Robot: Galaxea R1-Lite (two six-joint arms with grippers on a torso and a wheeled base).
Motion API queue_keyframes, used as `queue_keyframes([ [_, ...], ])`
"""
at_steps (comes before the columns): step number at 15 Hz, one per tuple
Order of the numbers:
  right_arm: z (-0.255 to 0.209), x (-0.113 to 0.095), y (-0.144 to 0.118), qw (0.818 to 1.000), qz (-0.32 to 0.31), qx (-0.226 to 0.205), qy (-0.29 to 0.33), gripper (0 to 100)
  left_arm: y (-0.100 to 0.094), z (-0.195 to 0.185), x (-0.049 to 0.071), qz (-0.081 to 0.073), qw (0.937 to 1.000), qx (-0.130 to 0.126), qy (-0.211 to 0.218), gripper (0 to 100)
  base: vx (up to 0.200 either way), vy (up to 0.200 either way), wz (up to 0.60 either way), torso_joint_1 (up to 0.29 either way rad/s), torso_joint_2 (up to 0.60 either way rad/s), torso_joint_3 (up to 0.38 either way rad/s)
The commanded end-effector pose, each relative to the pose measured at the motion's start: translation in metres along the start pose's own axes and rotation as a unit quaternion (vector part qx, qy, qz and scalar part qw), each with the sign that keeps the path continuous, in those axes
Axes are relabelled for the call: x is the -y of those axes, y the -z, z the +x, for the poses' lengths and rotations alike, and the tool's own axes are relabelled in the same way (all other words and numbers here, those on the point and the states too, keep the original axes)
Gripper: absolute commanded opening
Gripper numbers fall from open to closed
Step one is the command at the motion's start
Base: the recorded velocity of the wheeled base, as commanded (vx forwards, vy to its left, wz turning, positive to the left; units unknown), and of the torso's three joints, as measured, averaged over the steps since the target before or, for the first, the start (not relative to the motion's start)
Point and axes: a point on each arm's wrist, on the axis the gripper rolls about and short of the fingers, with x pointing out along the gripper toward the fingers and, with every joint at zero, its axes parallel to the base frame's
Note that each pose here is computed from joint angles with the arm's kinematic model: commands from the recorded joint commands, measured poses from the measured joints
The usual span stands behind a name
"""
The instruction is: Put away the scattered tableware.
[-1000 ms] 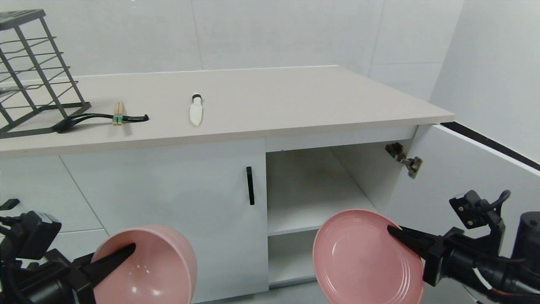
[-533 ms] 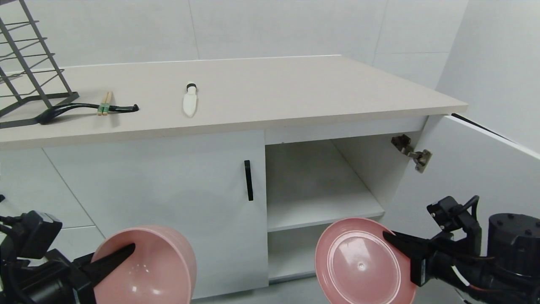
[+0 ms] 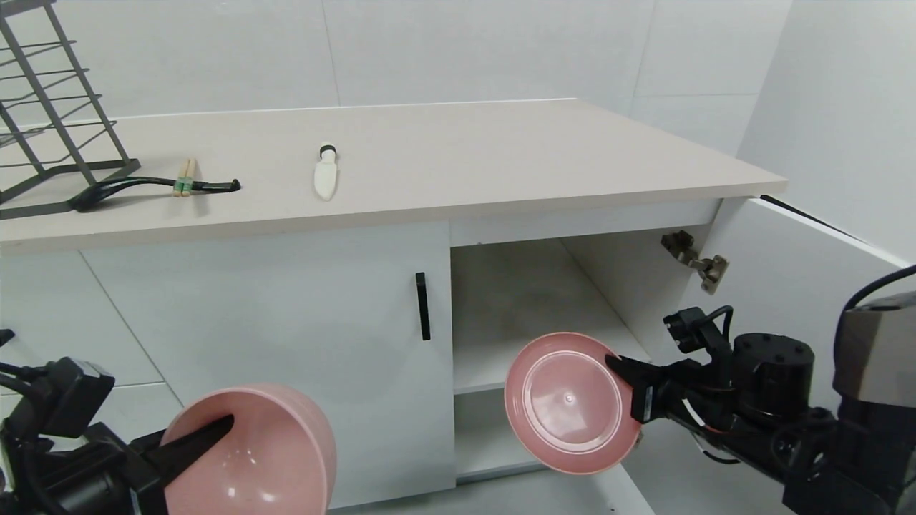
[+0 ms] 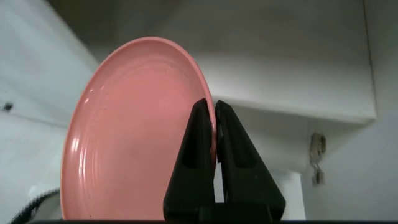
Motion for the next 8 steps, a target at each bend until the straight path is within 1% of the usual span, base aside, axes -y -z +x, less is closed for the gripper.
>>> queue_keyframes([
  [1, 0.027, 0.008, 0.022, 1.0, 0.005, -0.03, 0.004, 0, 0.0, 0.0, 0.0, 0.0, 1.0, -0.001, 0.0, 0, 0.0, 0.0, 0.0, 0.0, 0.0, 0.0],
  [2, 0.032, 0.008, 0.02, 1.0, 0.004, -0.023, 0.003, 0, 0.0, 0.0, 0.0, -0.001, 1.0, -0.001, 0.0, 0, 0.0, 0.0, 0.0, 0.0, 0.0, 0.0],
  [3, 0.042, 0.009, 0.012, 1.0, 0.004, 0.001, 0.001, 0, 0.0, -0.001, 0.0, -0.002, 1.0, 0.0, -0.001, 0, 0.2, 0.0, 0.0, 0.002, 0.0, 0.002],
  [5, 0.057, 0.009, 0.005, 0.999, 0.029, 0.026, 0.002, 0, 0.0, -0.001, 0.0, -0.003, 1.0, 0.001, -0.001, 0, 0.2, 0.0, 0.0, 0.002, 0.0, 0.007],
  [7, 0.068, 0.013, 0.006, 0.998, 0.043, 0.034, 0.01, 0, 0.0, -0.001, 0.0, -0.002, 1.0, 0.001, 0.0, 0, 0.2, 0.0, 0.0, -0.007, 0.0, 0.002],
  [8, 0.069, 0.015, 0.01, 0.998, 0.046, 0.03, 0.013, 0, 0.0, -0.001, 0.0, -0.001, 1.0, 0.002, 0.0, 0, 0.0, 0.0, 0.0, 0.0, 0.0, 0.0],
])
